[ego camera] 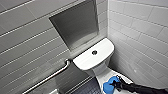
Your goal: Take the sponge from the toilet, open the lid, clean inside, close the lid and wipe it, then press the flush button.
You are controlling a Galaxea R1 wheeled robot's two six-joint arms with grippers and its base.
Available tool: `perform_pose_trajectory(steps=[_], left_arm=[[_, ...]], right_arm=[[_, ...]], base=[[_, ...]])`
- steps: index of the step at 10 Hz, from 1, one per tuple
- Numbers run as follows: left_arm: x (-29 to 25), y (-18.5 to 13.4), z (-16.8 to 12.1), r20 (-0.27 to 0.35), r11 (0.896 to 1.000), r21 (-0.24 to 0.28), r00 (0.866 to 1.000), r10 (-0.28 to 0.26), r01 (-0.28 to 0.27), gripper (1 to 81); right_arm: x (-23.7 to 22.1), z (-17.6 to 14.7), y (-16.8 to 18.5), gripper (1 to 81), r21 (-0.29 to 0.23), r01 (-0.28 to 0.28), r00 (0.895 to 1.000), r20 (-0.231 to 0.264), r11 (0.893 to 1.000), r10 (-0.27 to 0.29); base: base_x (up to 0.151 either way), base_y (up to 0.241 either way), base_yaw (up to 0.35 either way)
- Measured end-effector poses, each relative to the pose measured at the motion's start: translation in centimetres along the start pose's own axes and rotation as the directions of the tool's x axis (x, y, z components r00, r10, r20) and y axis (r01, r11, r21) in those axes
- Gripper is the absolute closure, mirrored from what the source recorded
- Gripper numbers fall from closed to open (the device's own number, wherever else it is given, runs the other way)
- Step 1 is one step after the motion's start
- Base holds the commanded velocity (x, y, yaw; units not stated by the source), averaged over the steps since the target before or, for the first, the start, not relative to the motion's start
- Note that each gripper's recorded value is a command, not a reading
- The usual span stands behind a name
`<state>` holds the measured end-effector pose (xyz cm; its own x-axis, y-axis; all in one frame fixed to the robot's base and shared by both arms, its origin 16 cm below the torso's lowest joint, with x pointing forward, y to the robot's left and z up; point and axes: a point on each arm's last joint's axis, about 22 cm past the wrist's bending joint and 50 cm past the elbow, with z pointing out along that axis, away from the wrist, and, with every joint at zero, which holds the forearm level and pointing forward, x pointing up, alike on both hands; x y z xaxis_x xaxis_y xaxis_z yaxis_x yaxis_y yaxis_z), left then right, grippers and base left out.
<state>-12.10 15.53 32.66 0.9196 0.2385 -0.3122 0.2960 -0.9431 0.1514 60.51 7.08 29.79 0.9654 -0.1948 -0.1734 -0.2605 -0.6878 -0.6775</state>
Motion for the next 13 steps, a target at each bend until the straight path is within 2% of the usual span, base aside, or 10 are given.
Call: perform_pose_trajectory(steps=[2, 5, 7, 9, 12, 13], left_arm=[[0.0, 0.0, 0.0, -0.002, 1.000, -0.001, 1.000, 0.000, 0.000, 1.0], [0.2, 0.6, 0.1, -0.005, 1.000, -0.013, 1.000, 0.000, 0.000, 1.0], [0.3, 1.0, 0.2, -0.007, 1.000, -0.020, 1.000, -0.001, 0.001, 1.0], [0.2, 1.0, 0.1, -0.006, 1.000, -0.020, 1.000, -0.001, 0.001, 1.0], [0.3, 1.0, 0.1, -0.010, 1.000, -0.020, 1.000, -0.002, 0.001, 1.0], [0.4, 1.0, 0.1, -0.011, 1.000, -0.020, 1.000, -0.002, 0.001, 1.0]], right_arm=[[0.1, 0.1, 0.5, 81.1, 0.038, -0.042, 0.998, -0.050, 0.998, 0.044], [-0.2, -0.5, 0.6, 81.1, 0.121, 0.002, 0.994, -0.112, 0.993, 0.012], [-1.3, -2.0, 1.4, 81.1, 0.162, 0.013, 0.994, -0.109, 0.987, 0.005], [-3.9, -5.9, 4.3, 81.1, 0.206, -0.010, 0.995, -0.092, 0.978, 0.030], [-8.3, -12.6, 11.9, 81.1, 0.191, -0.064, 0.993, -0.086, 0.979, 0.082], [-9.5, -14.0, 13.0, 81.1, 0.198, -0.080, 0.991, -0.086, 0.977, 0.098]], base=[[0.000, 0.000, 0.000], [0.000, 0.000, 0.000], [0.000, 0.000, 0.000], [0.000, 0.000, 0.000], [0.000, 0.000, 0.000], [0.000, 0.000, 0.000]])
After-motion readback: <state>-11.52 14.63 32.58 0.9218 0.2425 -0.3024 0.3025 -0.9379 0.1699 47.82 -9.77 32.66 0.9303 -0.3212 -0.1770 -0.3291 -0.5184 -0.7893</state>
